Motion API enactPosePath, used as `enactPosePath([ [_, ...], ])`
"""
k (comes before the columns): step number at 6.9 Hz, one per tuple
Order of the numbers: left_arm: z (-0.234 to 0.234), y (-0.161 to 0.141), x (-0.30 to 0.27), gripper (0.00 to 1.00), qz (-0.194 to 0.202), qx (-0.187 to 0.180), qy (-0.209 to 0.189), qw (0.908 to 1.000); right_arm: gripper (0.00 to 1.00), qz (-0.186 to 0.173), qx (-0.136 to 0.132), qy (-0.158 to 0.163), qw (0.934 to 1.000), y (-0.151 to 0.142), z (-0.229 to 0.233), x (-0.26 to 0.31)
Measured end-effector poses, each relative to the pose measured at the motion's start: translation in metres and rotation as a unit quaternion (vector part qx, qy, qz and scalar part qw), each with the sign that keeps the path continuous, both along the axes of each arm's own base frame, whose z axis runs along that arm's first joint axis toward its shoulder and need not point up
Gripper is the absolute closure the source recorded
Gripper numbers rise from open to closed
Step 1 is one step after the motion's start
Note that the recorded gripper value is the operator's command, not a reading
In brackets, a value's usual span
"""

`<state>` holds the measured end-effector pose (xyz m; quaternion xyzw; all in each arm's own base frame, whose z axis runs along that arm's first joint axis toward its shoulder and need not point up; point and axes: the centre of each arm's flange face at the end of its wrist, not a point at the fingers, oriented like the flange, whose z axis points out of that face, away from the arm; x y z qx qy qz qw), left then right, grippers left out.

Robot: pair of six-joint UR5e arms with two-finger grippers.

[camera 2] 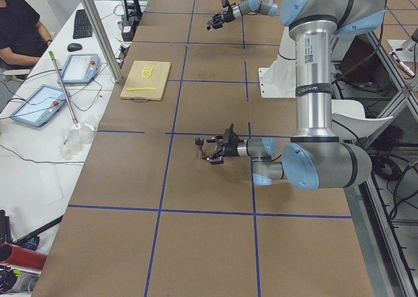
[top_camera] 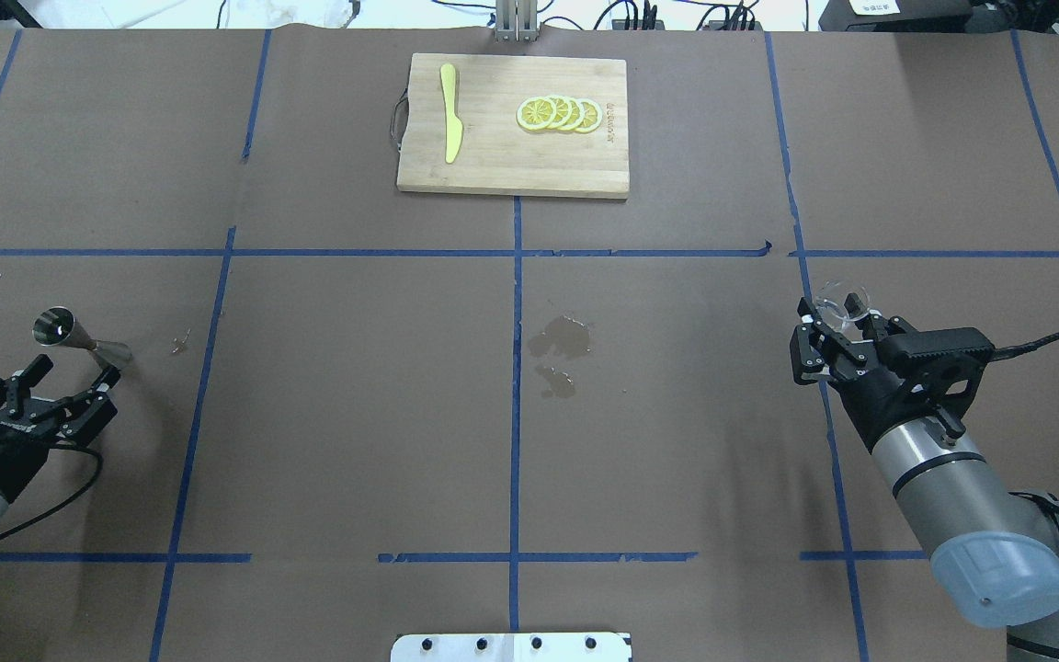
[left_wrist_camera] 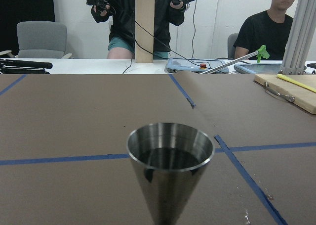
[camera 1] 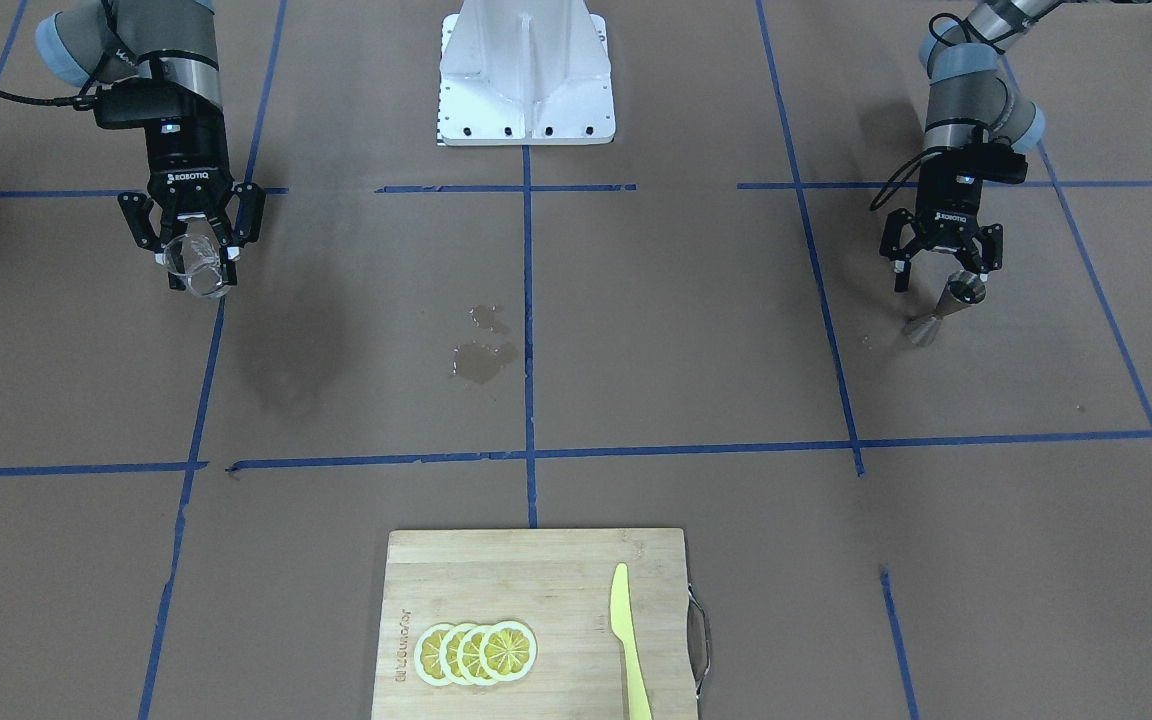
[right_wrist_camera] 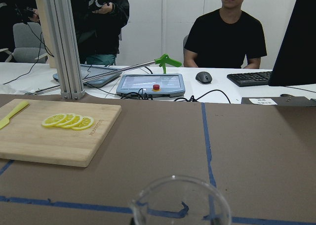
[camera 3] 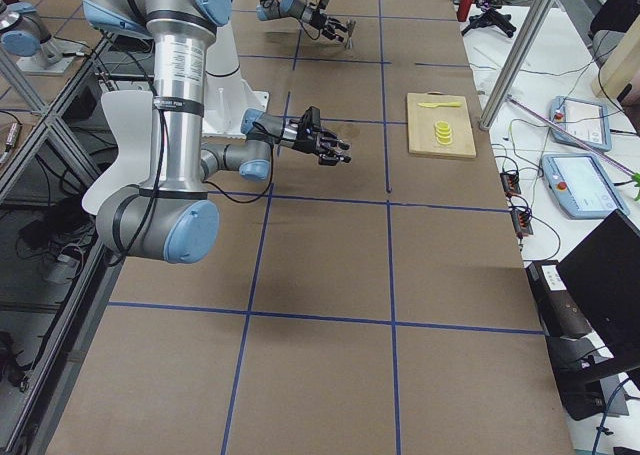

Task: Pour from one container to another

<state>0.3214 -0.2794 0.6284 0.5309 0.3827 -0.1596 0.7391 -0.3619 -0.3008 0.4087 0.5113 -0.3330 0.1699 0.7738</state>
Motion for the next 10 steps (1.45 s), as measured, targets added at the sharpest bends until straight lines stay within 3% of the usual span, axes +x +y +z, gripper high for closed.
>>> enactPosePath([
  [5,0.020,0.056,-0.025,0.00,0.032,0.015,0.012,0.9993,1.00,0.001,0.001,-0.002,1.0000,0.000,-0.002,0.001],
  [8,0.049,0.059,-0.103,0.00,0.031,0.012,0.027,0.9991,1.00,0.001,0.001,-0.002,1.0000,0.000,-0.002,0.001],
  [10,0.063,0.055,-0.125,0.00,0.021,-0.005,0.047,0.9987,1.00,0.000,0.000,0.000,1.0000,0.000,0.000,0.000],
])
